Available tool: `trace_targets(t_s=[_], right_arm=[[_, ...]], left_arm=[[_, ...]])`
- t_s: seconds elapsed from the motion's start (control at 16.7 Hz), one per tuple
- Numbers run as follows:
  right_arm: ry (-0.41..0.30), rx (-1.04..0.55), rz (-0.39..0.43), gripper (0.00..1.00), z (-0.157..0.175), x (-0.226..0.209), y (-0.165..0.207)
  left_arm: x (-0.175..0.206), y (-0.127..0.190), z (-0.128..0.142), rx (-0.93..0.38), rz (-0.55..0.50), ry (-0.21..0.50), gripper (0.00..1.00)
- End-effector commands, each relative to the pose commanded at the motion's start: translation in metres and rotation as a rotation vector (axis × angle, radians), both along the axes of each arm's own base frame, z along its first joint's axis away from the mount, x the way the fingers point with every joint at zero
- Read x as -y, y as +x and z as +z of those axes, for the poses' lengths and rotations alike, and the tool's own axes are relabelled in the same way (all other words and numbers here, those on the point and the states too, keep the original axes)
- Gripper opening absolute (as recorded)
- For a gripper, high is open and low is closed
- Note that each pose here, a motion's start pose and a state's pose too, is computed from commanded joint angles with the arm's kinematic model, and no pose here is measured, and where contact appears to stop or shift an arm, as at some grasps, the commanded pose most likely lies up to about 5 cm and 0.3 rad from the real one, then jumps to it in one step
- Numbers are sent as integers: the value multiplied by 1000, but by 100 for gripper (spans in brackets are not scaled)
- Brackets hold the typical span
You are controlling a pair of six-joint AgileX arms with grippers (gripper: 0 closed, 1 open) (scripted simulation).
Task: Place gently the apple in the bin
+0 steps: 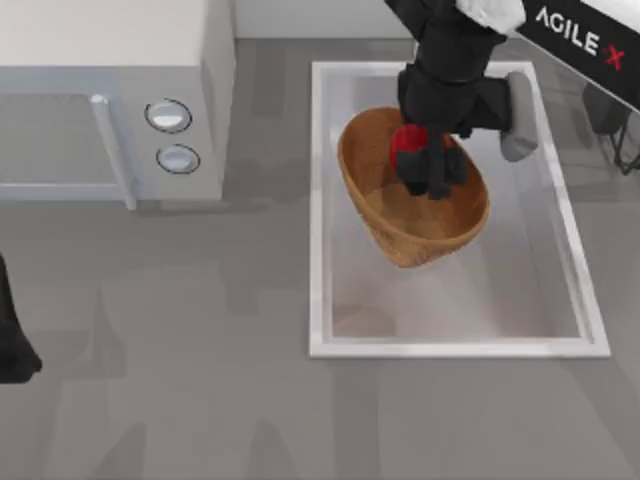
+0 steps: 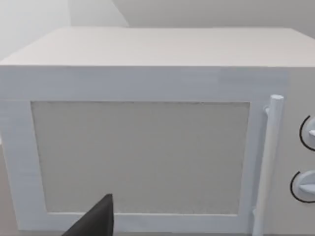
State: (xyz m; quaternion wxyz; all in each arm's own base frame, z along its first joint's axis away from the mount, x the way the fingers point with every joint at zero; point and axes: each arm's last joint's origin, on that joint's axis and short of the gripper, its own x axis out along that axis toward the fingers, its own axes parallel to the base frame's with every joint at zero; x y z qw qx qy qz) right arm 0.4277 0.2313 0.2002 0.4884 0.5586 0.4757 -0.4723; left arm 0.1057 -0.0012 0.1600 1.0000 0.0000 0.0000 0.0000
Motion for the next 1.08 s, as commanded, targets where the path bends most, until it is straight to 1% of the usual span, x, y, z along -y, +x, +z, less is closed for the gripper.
trace_targets(t_s=[0.72,0.78,1.08], right_arm=[[0,0,0,98,0,0,0],[0,0,0,100,0,0,0],[0,0,0,100,0,0,0]], left_arm=[[0,0,0,0,0,0,100],[0,0,0,0,0,0,100],[0,0,0,0,0,0,100]])
